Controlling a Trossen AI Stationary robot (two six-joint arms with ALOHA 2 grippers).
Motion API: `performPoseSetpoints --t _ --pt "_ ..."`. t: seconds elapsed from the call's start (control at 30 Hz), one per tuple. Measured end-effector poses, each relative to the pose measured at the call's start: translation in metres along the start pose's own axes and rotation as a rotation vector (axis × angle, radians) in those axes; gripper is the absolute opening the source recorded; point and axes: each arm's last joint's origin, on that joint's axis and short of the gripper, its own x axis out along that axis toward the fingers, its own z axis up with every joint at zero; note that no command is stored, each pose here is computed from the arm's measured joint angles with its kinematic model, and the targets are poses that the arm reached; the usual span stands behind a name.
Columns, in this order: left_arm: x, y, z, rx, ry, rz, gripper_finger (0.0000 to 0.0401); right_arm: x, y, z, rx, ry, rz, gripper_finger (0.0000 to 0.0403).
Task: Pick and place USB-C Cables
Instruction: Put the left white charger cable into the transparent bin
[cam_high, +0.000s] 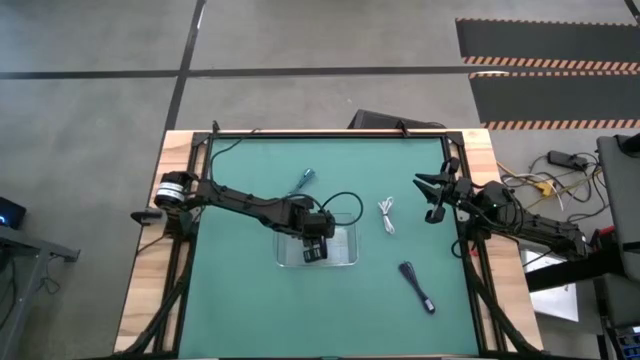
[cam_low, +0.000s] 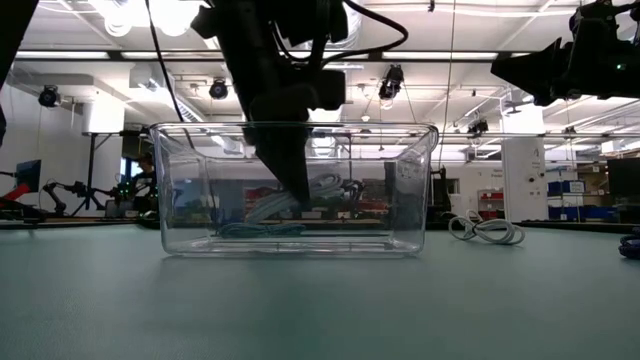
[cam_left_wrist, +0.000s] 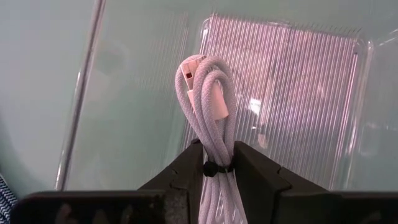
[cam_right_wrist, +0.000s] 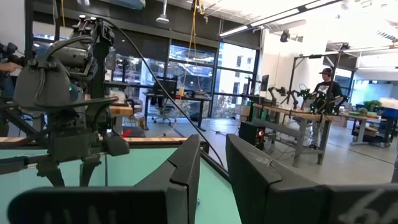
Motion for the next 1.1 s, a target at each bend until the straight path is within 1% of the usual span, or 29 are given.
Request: performPoseSetpoints --t 0.83,0.93,1.1 --pt "-0.0012 0.0000 0.0011 -0.001 -0.002 -0.009 0.0073 0.0000 0.0001 -0.0007 0.000 0.007 0.001 0.0068" --pt "-0.0013 -0.0001 0.0011 -0.003 -0.001 -0.011 0.0090 0.0000 0.0002 -0.0011 0.000 0.011 0.002 0.0068" --pt "-0.0012 0.0005 0.0011 -0.024 -0.002 -0.007 0.0147 0.0000 0.0002 -0.0011 0.000 0.011 0.002 0.0068"
